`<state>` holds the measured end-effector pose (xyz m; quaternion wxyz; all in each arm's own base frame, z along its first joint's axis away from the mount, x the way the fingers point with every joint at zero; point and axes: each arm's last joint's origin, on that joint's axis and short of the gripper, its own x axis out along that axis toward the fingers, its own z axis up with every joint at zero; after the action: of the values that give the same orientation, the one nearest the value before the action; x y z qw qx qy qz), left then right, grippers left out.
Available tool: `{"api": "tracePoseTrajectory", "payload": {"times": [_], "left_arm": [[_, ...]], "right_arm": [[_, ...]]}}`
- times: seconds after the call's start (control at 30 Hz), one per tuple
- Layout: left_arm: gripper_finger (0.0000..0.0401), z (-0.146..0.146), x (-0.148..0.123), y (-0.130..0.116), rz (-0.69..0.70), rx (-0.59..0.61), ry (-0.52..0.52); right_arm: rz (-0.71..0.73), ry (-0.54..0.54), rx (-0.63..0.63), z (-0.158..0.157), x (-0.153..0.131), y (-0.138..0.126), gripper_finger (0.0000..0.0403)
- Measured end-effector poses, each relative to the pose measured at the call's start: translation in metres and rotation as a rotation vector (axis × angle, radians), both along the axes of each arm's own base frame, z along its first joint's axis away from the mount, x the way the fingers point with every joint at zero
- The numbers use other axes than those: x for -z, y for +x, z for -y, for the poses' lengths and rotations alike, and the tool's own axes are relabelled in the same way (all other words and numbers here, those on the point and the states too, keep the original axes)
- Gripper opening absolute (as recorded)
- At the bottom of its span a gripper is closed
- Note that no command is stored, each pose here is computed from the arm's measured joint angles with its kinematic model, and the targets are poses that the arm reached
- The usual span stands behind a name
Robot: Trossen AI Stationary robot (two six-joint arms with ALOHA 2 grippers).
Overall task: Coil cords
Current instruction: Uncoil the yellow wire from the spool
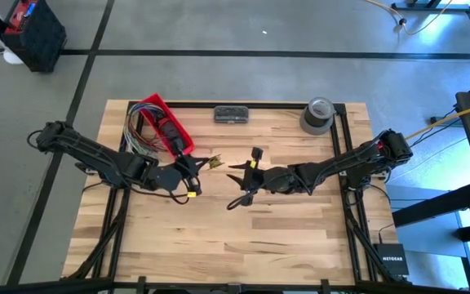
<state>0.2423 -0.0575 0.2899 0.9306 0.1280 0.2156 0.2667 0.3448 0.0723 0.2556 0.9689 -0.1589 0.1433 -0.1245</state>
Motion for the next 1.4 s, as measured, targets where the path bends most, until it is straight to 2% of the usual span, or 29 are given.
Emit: {"api": "tracePoseTrajectory", "payload": {"times": [0.1, 0.23, 0.3, 0.43, 0.6, 0.7, 0.93, 1.2, 1.3, 1.4], "left_arm": [[0.0005, 0.000, 0.001, 0.000, -0.007, 0.001, 0.002], [0.0005, 0.000, 0.001, 0.000, -0.006, 0.001, 0.001], [0.0005, 0.000, 0.001, 0.000, -0.006, 0.000, 0.001], [0.0005, 0.000, 0.001, 0.000, 0.004, -0.006, -0.012], [0.0005, -0.003, -0.001, 0.002, 0.031, -0.016, -0.033], [0.0005, -0.003, -0.002, 0.003, 0.049, -0.018, -0.037], [0.0005, 0.001, -0.011, 0.006, 0.135, 0.003, -0.034], [0.0005, 0.005, -0.017, 0.007, 0.189, 0.014, -0.020], [0.0005, 0.008, -0.016, 0.006, 0.165, 0.025, 0.004], [0.0005, 0.012, -0.015, 0.004, 0.144, 0.042, 0.030]], "right_arm": [[0.000, -0.013, -0.005, 0.000, 0.000, 0.000, 0.0090], [-0.004, -0.025, -0.007, 0.000, 0.000, 0.000, 0.0027], [-0.007, -0.032, -0.009, 0.000, 0.000, 0.000, 0.0009], [0.002, -0.032, -0.027, -0.003, -0.001, 0.000, 0.0018], [0.073, -0.010, -0.197, -0.017, -0.009, 0.000, 0.0005], [0.080, 0.009, -0.250, -0.018, -0.009, 0.000, 0.0009], [-0.021, -0.005, -0.261, -0.014, 0.005, 0.004, 0.0005], [-0.110, -0.018, -0.347, -0.017, 0.028, 0.027, 0.0003], [-0.223, -0.097, -0.300, -0.016, 0.036, 0.031, 0.0003], [-0.313, -0.176, -0.135, -0.009, 0.040, 0.027, 0.0004]]}}
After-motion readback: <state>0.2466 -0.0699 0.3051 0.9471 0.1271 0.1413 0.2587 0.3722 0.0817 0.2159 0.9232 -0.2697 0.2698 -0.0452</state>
